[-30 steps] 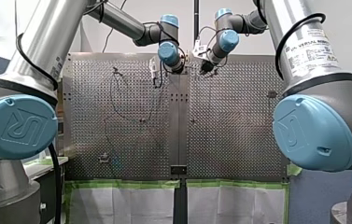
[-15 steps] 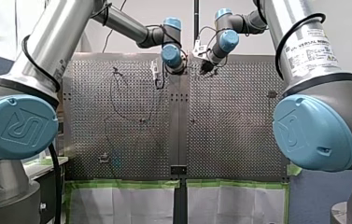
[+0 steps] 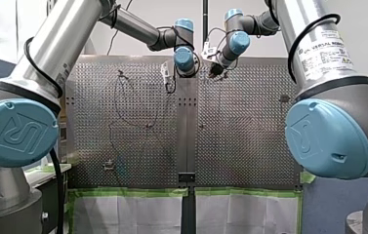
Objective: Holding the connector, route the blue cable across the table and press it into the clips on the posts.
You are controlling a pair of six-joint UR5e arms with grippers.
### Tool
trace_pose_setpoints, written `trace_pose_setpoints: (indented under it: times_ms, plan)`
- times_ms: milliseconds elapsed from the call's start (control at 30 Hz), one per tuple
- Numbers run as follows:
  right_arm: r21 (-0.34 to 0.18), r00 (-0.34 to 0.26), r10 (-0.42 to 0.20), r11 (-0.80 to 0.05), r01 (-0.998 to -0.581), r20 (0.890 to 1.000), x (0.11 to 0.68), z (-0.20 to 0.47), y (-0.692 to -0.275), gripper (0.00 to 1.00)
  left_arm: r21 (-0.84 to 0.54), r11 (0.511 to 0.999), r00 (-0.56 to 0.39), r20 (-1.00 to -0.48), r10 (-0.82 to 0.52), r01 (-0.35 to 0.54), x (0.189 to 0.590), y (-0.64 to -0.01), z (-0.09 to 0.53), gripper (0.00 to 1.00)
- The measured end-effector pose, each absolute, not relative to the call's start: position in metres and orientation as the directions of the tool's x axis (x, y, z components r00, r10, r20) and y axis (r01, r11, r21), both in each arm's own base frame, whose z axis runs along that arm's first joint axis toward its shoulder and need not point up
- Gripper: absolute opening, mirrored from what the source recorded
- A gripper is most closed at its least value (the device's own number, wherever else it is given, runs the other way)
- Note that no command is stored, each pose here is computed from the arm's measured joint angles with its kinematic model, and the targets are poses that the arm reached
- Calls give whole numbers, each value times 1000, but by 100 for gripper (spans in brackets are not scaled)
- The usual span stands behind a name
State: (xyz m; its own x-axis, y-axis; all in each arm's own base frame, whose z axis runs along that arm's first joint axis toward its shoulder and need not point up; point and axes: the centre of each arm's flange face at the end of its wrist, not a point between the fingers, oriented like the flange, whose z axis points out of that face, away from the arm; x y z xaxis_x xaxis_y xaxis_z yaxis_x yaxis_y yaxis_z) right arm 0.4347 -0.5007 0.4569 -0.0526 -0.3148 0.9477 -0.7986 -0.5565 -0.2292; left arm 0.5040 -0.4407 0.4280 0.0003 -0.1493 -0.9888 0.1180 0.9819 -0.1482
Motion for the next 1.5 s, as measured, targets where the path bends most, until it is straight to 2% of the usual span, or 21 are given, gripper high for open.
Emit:
trace_pose_setpoints:
  times_ms: [400, 600, 800, 1233, 1500]
  plan:
    - [-226, -50, -313, -557, -799, 948, 435, 457, -501, 0, -156, 979, -8, -988, -157, 130, 496, -448, 427, 2]
    - [-227, -42, -322, -563, -795, 946, 439, 452, -496, 0, -152, 982, -25, -988, -150, 107, 489, -449, 415, 2]
    - [-228, -24, -345, -565, -793, 938, 442, 438, -489, 0, -156, 984, -31, -988, -154, 90, 484, -448, 396, 2]
    - [-225, 32, -412, -559, -798, 911, 438, 397, -475, 0, -201, 976, -34, -979, -199, 83, 481, -439, 349, 2]
    - [-215, 47, -424, -549, -808, 905, 426, 390, -466, 0, -211, 973, -37, -977, -209, 89, 471, -438, 323, 2]
